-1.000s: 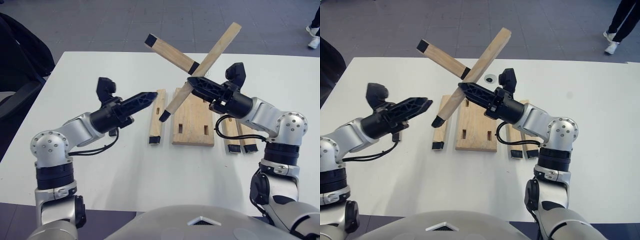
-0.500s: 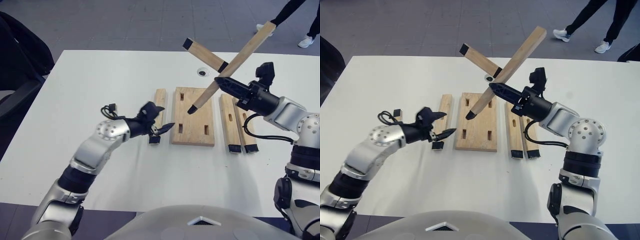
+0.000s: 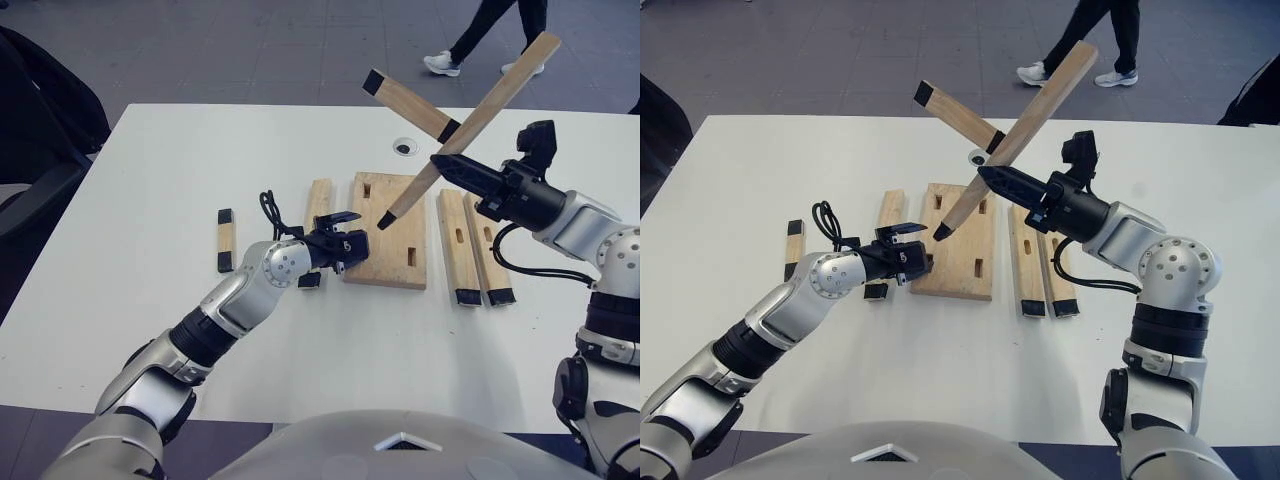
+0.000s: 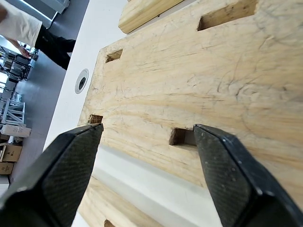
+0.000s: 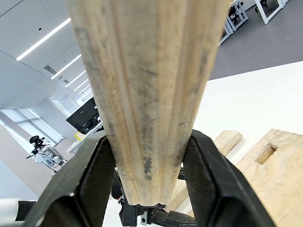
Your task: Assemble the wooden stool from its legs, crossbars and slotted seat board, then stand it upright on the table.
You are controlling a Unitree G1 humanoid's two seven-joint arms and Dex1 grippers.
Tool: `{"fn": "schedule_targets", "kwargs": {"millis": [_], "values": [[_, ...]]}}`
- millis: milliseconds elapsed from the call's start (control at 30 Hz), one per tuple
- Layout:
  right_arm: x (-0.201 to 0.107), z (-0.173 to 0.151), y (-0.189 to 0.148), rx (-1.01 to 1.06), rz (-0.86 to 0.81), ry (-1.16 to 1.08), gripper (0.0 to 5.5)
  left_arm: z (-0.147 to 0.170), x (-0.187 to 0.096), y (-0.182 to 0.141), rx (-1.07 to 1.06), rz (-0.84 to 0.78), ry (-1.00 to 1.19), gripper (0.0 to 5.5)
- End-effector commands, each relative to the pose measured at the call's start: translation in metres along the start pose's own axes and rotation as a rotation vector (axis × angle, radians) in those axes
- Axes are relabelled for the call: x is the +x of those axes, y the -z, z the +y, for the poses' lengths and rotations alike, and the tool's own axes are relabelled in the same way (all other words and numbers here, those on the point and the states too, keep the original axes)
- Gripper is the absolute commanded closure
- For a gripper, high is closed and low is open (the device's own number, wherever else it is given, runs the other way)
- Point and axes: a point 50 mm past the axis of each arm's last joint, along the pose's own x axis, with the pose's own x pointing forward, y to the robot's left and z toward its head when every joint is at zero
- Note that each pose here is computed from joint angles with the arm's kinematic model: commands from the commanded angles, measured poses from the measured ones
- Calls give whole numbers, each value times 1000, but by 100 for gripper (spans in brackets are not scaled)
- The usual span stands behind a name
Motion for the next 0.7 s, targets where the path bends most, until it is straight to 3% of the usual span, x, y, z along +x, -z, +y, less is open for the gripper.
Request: {"fn": "schedule_targets", "kwargs": {"millis": [33, 267, 500, 700], "values": [[0, 2, -2, -25, -4, 4, 347, -21, -6, 22, 69, 128, 146, 193], [0, -2, -11, -102, 16, 30, 347, -35, -39, 35, 112, 135, 283, 193], [16, -16, -15, -250, 66, 62, 347, -27, -75, 65, -1, 165, 310, 193], [40, -35, -8, -374, 127, 38, 347, -10, -93, 98, 126, 215, 377, 193]]}}
